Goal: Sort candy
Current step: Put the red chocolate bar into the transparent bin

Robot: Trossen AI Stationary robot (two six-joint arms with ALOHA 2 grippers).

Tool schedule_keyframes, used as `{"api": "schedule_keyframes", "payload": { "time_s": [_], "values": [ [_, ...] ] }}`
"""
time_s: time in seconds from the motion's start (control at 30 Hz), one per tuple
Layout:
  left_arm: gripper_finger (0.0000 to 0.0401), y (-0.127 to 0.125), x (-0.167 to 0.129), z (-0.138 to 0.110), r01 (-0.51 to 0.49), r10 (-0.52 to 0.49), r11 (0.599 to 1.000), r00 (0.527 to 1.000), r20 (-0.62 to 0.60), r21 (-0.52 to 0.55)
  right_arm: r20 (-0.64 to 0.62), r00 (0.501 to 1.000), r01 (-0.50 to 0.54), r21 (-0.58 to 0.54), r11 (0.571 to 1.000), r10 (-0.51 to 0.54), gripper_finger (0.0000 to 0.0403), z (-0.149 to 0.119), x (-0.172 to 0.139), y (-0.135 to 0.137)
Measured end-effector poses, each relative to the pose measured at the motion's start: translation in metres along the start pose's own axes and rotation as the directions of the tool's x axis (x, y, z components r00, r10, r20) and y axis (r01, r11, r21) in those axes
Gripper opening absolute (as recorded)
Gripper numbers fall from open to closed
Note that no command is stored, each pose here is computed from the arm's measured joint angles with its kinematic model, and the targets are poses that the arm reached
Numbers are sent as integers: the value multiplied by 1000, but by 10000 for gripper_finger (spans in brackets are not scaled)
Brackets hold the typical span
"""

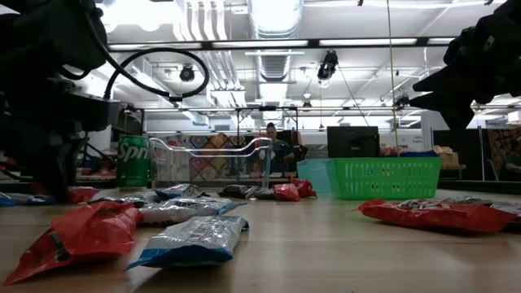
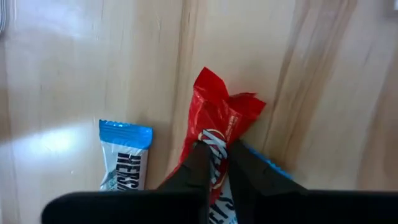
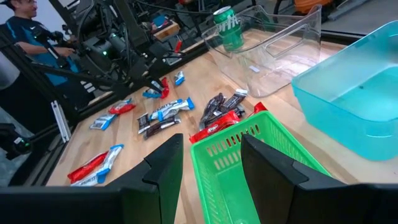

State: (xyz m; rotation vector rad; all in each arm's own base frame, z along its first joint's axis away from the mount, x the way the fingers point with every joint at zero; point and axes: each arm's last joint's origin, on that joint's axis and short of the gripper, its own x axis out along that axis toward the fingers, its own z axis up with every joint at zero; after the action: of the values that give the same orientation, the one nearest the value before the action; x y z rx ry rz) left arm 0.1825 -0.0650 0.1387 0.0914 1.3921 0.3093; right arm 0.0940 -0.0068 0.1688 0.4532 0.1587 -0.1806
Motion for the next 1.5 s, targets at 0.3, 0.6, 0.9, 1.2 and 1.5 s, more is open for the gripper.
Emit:
{"api": "schedule_keyframes", "payload": {
  "time_s": [0.3, 0.6, 0.9, 1.2, 1.5],
  "values": [
    [2, 1, -31, 14, 107, -107, 994, 992, 70, -1, 2, 1000, 2, 35, 999, -2, 150, 0, 0, 0],
    [2, 10, -67, 27, 124, -120, 992, 961, 250, 0, 77, 997, -29, 43, 999, 26, 150, 7, 0, 3],
    [1, 22, -102, 30, 187, -161, 982, 897, 411, -23, 145, 988, -51, -51, 997, 58, 150, 14, -1, 6],
    [1, 29, -127, 48, 173, -142, 985, 713, 687, 24, 208, 974, -67, -115, 991, 90, 150, 19, -2, 9],
    [1, 40, -117, 82, 8, 16, 1000, 586, 810, -25, 279, 952, -66, -210, 975, 124, 150, 19, 0, 9]
  ]
}}
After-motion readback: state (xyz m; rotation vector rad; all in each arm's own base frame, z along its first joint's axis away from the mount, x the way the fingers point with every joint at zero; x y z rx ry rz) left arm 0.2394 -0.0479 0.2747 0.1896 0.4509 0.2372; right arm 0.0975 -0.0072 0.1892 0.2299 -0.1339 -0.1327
